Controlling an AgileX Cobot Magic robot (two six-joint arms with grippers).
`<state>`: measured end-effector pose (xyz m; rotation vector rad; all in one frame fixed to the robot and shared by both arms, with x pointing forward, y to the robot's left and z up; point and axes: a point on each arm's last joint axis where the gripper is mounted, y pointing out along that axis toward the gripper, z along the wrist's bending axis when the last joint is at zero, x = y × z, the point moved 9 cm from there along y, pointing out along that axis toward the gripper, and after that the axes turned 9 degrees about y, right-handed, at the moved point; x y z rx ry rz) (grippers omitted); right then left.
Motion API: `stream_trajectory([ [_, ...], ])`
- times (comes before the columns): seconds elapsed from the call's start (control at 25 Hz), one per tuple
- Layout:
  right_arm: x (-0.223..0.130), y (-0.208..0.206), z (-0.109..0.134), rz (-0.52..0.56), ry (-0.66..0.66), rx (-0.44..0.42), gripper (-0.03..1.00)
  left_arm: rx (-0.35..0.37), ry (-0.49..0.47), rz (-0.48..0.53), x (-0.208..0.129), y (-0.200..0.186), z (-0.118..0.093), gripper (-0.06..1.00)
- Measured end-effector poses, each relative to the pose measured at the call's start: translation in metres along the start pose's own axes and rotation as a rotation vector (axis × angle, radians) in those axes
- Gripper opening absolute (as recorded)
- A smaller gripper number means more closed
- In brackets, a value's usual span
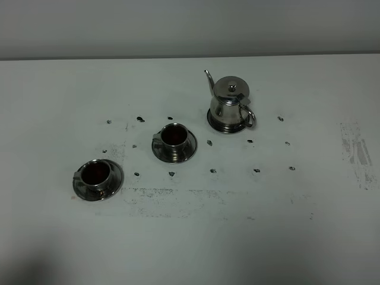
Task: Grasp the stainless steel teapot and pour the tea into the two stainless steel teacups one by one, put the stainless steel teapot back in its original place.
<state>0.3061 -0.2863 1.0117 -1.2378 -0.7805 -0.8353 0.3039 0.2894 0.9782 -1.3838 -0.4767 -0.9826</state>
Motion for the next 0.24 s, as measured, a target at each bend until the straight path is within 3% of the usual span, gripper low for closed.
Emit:
stream_trajectory([
  [0.24,0.0,0.0,0.0,0.0,0.0,0.0,0.32,0.0,0.0,0.0,0.0,0.0,0.0,0.33],
])
